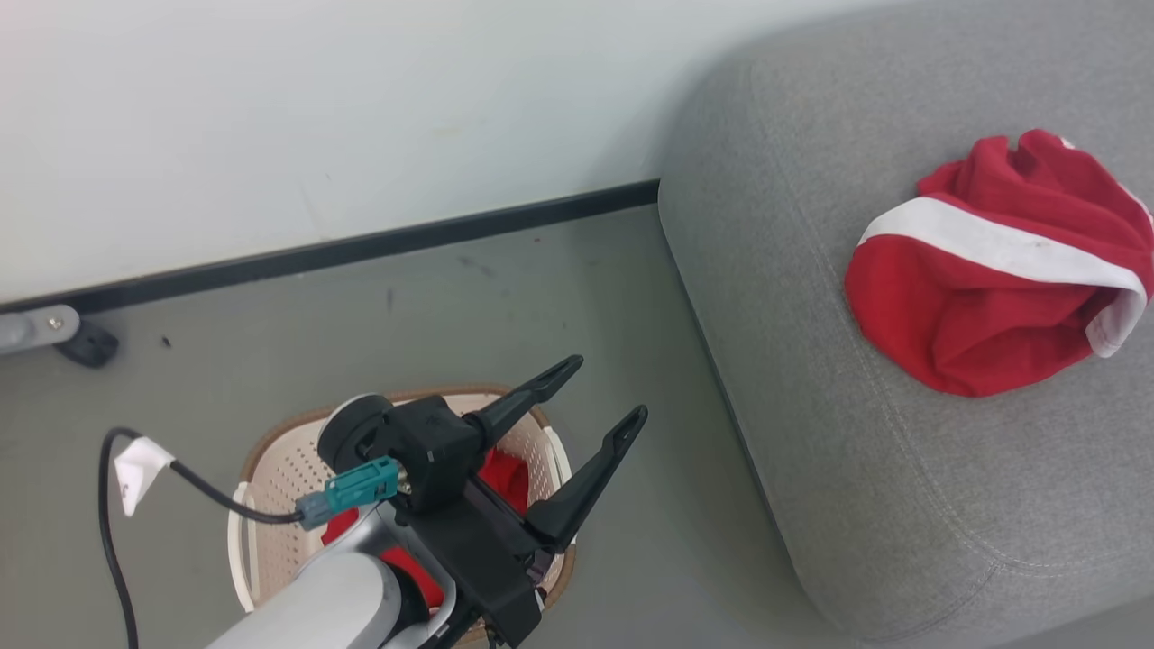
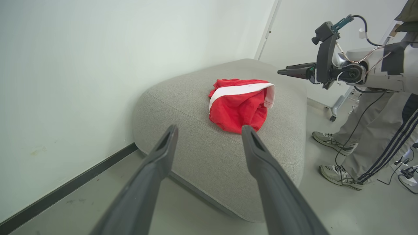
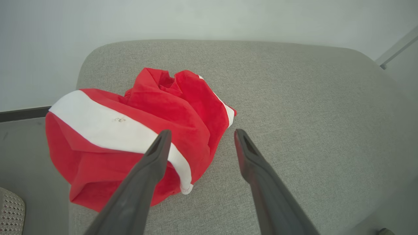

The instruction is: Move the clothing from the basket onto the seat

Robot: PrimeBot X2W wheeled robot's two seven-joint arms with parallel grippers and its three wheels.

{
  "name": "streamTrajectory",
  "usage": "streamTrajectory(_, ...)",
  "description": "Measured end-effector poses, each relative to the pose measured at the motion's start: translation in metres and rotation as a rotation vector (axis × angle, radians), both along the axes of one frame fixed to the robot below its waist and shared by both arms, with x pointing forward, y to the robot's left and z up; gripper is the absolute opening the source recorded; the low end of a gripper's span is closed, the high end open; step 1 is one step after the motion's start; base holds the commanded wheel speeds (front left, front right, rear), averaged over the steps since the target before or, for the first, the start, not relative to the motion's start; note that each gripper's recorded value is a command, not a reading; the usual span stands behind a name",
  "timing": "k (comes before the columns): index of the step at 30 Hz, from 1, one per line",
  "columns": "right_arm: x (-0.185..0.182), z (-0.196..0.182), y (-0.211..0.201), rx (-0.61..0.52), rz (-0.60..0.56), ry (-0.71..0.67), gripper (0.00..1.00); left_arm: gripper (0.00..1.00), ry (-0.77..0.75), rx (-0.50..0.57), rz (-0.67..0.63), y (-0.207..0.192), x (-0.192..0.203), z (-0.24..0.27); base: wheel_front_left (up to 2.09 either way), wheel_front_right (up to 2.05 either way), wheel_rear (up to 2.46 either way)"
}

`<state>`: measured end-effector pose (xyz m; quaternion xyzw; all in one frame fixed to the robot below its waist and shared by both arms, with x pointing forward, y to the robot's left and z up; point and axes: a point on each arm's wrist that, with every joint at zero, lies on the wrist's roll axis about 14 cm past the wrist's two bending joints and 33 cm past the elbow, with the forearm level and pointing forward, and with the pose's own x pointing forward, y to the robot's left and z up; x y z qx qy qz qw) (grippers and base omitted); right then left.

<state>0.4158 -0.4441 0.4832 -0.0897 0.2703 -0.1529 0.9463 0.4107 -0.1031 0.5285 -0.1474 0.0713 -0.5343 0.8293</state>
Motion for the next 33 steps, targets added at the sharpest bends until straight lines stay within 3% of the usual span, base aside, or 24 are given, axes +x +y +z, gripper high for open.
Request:
streamTrajectory(10,-0.003,0.045,0.017,-0.017,0.095,-0.154,1.00,1.00,-0.015,-0.039,0.054,0.007,-0.014,0.023,0.00,0.00,0.00)
streamTrajectory(20,0.013,0.094,0.101,0.011,0.370,-0.414,1.00,1.00,-0.024,-0.037,0.216,0.047,-0.020,0.030,0.00,0.00,0.00)
streamTrajectory(26,0.003,0.084,0.145,0.070,0.473,-0.468,1.00,1.00,-0.068,-0.015,0.378,0.093,-0.007,0.035,0.00,0.00,0.00)
streamTrajectory(33,-0.011,0.086,0.177,0.131,0.478,-0.559,1.00,1.00,-0.044,0.004,0.490,0.126,-0.021,0.022,0.00,0.00,0.00)
